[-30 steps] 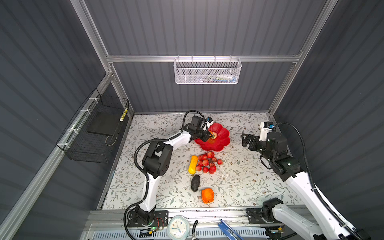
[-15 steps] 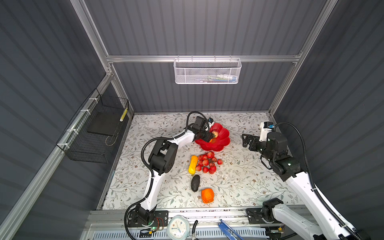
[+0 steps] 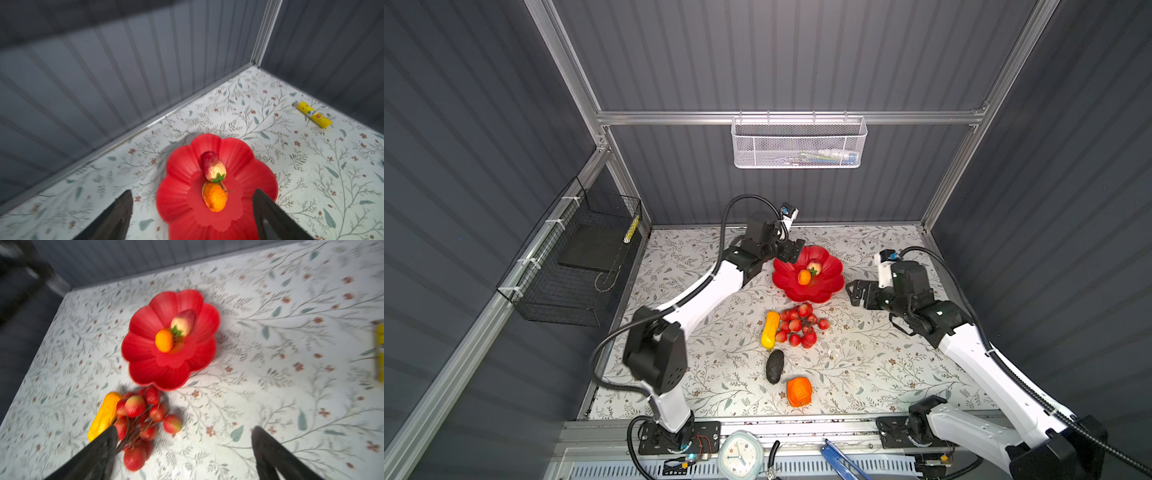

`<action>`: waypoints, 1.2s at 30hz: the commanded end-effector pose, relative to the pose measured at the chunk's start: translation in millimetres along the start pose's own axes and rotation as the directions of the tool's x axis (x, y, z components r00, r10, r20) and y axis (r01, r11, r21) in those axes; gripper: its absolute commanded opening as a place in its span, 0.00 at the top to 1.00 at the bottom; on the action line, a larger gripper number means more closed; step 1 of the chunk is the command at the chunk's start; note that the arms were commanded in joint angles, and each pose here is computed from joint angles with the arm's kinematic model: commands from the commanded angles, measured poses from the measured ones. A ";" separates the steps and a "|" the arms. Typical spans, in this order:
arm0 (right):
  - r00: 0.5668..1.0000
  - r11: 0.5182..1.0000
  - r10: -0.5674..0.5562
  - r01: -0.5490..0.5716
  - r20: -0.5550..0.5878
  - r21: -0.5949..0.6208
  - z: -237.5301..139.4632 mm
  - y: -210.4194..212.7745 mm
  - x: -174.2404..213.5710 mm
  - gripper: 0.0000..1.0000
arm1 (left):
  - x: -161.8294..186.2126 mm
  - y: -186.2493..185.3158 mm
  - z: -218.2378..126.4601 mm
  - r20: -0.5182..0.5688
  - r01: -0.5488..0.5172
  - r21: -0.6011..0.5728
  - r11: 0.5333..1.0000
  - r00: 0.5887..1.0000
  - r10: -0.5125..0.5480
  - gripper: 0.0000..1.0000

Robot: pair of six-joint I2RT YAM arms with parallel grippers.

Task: Place and organize the fake fruits in the fruit bowl
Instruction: 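Reach the right gripper to the orange persimmon and grasp it while the left gripper withdraws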

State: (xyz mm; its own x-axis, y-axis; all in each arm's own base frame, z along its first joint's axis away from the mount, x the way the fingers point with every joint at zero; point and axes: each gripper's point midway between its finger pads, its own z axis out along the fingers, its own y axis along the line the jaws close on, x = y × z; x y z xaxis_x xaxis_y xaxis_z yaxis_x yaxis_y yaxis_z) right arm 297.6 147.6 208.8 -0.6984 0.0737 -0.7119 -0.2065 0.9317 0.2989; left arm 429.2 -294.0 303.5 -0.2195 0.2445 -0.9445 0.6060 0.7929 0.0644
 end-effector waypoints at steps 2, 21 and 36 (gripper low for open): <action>0.981 0.996 -0.040 0.025 -0.189 -0.084 4.3 38.0 61.6 0.01 | 34.4 33.7 -40.5 0.043 0.097 -0.124 0.987 0.995 -0.093 0.00; 0.777 0.966 -0.260 0.207 -0.573 -0.158 6.2 127.6 231.2 0.01 | 101.6 130.6 -145.9 0.017 0.102 -0.589 0.802 0.993 -0.114 0.00; 0.698 0.951 -0.308 0.226 -0.647 -0.209 28.5 149.0 262.0 0.20 | 103.2 130.6 -145.3 -0.010 0.093 -0.584 0.807 0.993 -0.121 0.00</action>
State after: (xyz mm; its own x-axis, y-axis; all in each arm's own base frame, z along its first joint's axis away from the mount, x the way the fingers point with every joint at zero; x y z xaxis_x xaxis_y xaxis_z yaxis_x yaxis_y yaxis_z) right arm 104.1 310.5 42.8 -0.8718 -0.4588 -0.1719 -0.4890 0.8365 0.2475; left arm 371.4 -87.7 249.7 -0.3102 0.1475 -0.9391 0.0389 0.9890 0.1425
